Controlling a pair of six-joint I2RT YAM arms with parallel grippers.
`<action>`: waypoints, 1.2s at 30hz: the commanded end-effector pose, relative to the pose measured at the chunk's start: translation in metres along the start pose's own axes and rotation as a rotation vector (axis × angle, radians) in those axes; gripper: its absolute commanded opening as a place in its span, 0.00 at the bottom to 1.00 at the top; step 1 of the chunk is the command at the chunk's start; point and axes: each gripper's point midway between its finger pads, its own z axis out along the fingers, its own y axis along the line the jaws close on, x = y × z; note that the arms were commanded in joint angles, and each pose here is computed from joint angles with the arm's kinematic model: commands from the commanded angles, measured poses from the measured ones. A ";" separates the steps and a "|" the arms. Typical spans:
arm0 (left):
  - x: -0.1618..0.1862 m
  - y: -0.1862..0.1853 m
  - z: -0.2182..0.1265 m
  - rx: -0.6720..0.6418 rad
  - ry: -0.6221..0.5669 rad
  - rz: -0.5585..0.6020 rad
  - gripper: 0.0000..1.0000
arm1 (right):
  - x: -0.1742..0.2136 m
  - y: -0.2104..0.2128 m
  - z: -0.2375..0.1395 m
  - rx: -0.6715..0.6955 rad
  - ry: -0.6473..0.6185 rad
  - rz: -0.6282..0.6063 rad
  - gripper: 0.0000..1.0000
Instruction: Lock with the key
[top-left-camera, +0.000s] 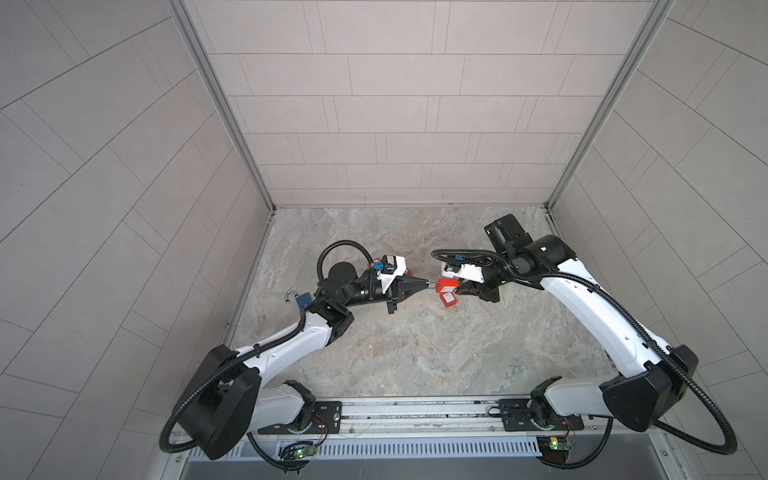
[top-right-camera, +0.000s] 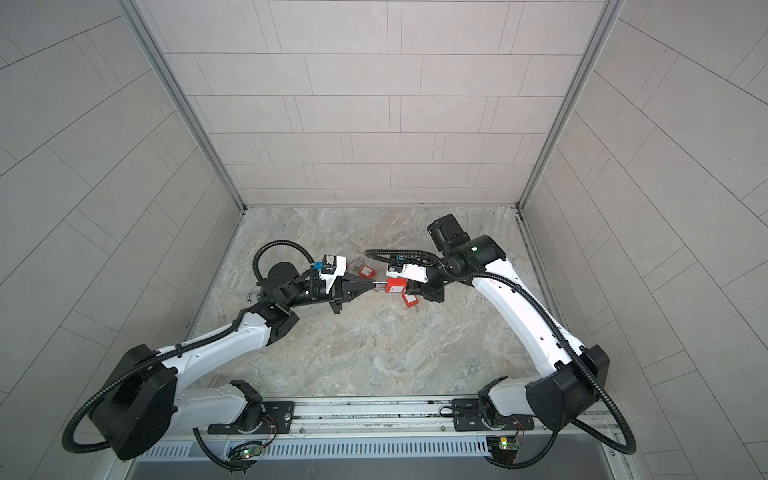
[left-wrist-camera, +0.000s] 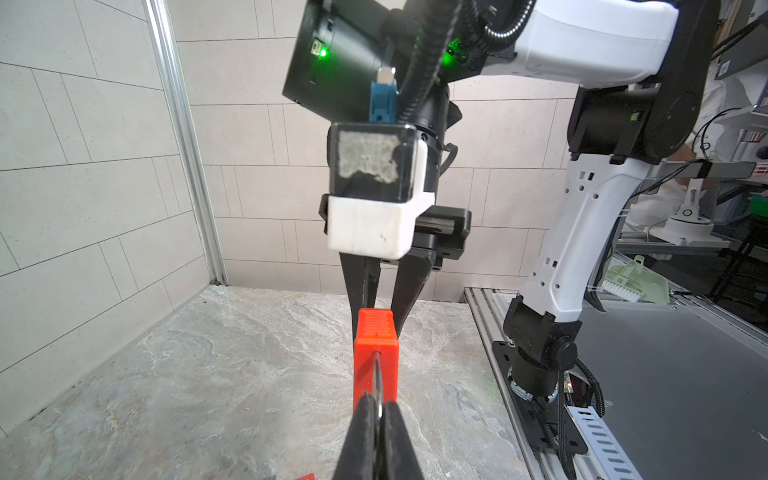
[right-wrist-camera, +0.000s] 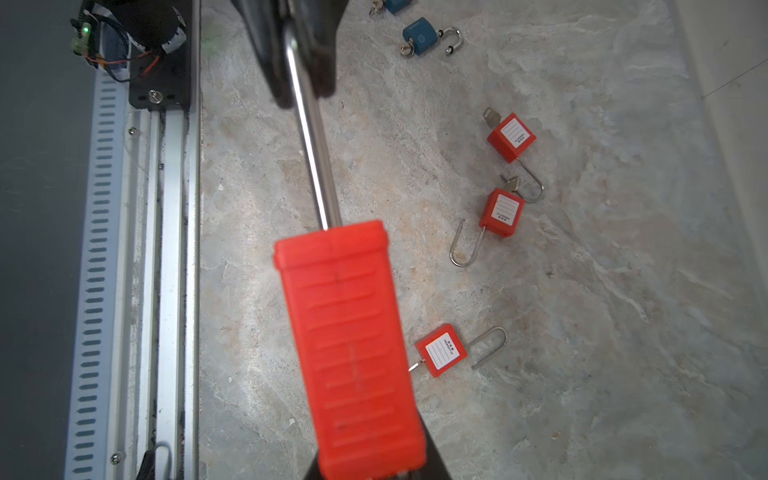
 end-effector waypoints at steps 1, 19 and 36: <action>-0.030 -0.003 0.002 0.012 -0.071 0.063 0.00 | -0.004 -0.013 -0.006 0.119 -0.011 -0.083 0.36; -0.031 -0.011 0.003 0.050 -0.067 0.065 0.00 | -0.008 0.001 -0.025 0.040 -0.002 -0.030 0.41; -0.027 -0.011 0.004 0.052 -0.045 0.059 0.00 | -0.003 0.010 -0.020 -0.005 0.014 -0.032 0.15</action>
